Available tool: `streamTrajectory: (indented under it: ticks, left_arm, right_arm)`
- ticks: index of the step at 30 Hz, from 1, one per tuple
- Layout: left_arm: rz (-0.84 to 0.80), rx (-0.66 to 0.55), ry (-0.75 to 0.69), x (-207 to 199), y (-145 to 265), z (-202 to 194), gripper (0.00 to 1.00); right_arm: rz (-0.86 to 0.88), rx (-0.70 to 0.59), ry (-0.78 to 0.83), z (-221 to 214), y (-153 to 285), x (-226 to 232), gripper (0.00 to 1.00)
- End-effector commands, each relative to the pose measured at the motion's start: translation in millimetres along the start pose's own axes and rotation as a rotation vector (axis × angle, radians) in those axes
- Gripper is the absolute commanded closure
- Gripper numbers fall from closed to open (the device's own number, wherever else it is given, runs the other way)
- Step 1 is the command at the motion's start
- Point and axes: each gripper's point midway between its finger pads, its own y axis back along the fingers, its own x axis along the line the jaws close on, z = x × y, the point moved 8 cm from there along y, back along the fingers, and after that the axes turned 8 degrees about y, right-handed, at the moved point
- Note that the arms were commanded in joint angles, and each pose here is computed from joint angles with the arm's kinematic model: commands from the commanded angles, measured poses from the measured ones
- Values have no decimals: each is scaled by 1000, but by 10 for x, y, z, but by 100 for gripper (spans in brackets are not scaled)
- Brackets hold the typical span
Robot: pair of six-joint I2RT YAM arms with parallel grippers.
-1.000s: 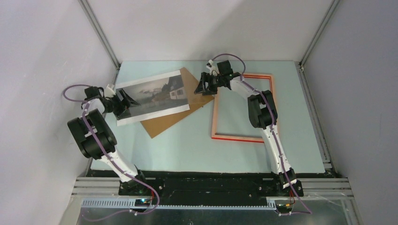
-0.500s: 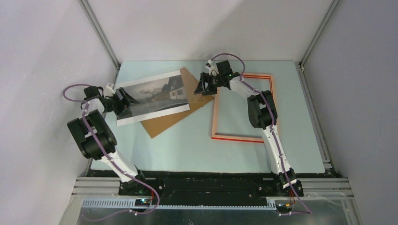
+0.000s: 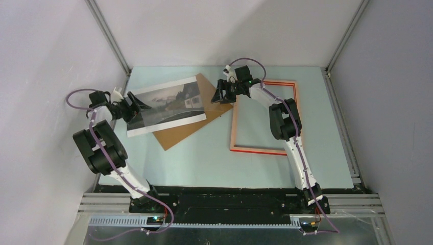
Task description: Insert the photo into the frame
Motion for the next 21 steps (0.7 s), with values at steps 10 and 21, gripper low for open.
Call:
streamTrajectory:
  ticks: [10, 21]
  left_arm:
    - [-110, -58, -66, -437, 235, 119, 9]
    - [-140, -57, -40, -519, 275, 140, 8]
  right_arm:
    - [-48, 76, -10, -192, -42, 46, 21]
    - [-49, 77, -2, -199, -43, 65, 21]
